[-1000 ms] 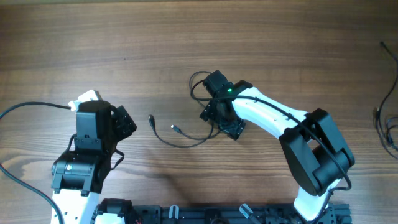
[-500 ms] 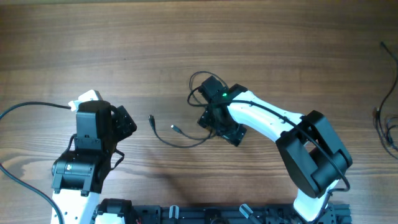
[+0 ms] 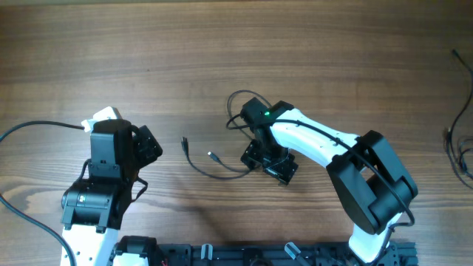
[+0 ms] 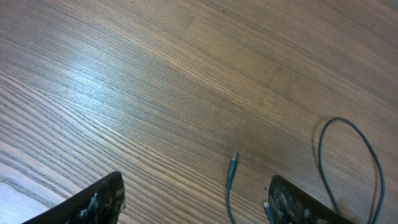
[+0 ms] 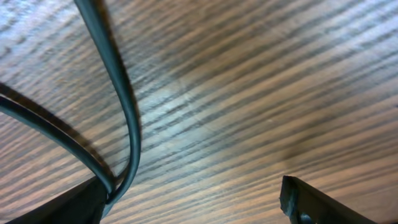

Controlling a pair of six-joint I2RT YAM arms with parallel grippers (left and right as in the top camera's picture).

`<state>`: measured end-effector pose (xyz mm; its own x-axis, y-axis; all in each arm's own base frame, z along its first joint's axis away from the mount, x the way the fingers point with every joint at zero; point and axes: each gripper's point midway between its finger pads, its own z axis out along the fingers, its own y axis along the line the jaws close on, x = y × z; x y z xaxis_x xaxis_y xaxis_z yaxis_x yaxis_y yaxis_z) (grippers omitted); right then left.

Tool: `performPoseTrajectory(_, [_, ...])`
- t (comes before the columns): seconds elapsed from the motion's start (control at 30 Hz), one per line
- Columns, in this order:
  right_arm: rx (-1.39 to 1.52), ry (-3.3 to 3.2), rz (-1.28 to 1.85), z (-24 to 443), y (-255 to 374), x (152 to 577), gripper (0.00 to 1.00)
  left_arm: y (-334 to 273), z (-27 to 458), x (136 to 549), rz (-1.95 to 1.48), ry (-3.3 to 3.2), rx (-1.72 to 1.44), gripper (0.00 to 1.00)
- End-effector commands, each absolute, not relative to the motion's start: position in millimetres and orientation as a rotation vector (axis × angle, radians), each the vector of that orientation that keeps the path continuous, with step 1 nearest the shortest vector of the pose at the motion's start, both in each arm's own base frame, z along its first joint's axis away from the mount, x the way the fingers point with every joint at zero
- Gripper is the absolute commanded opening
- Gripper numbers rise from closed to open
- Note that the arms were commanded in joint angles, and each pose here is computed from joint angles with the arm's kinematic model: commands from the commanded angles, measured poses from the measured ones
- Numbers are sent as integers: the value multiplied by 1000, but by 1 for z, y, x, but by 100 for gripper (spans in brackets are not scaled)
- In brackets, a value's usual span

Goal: Untangle cables

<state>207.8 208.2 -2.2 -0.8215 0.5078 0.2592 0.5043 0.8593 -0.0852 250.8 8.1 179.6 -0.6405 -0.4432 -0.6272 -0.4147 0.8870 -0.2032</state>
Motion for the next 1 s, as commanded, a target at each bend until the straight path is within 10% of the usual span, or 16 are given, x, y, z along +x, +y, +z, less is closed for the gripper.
performPoseTrajectory(0.0, [-875,-2763,188,-17,187,207,73,9,180,251,-59,2340,-627,76])
performPoseTrajectory(0.07, [-880,-2785,177,-18,188,212,28,9,180,251,-59,2340,-627,76])
performPoseTrajectory(0.23, [-884,-2829,210,-19,183,219,4,9,180,251,-59,2340,-627,76])
performPoseTrajectory(0.43, [-687,-3135,313,2,165,270,4,9,181,252,-62,2333,-627,76])
performPoseTrajectory(0.7, [-573,-3635,39,159,168,330,4,9,181,252,-61,2333,-627,78])
performPoseTrajectory(0.97, [-1924,-3838,1012,365,-6,305,4,9,181,252,-61,2334,-626,79])
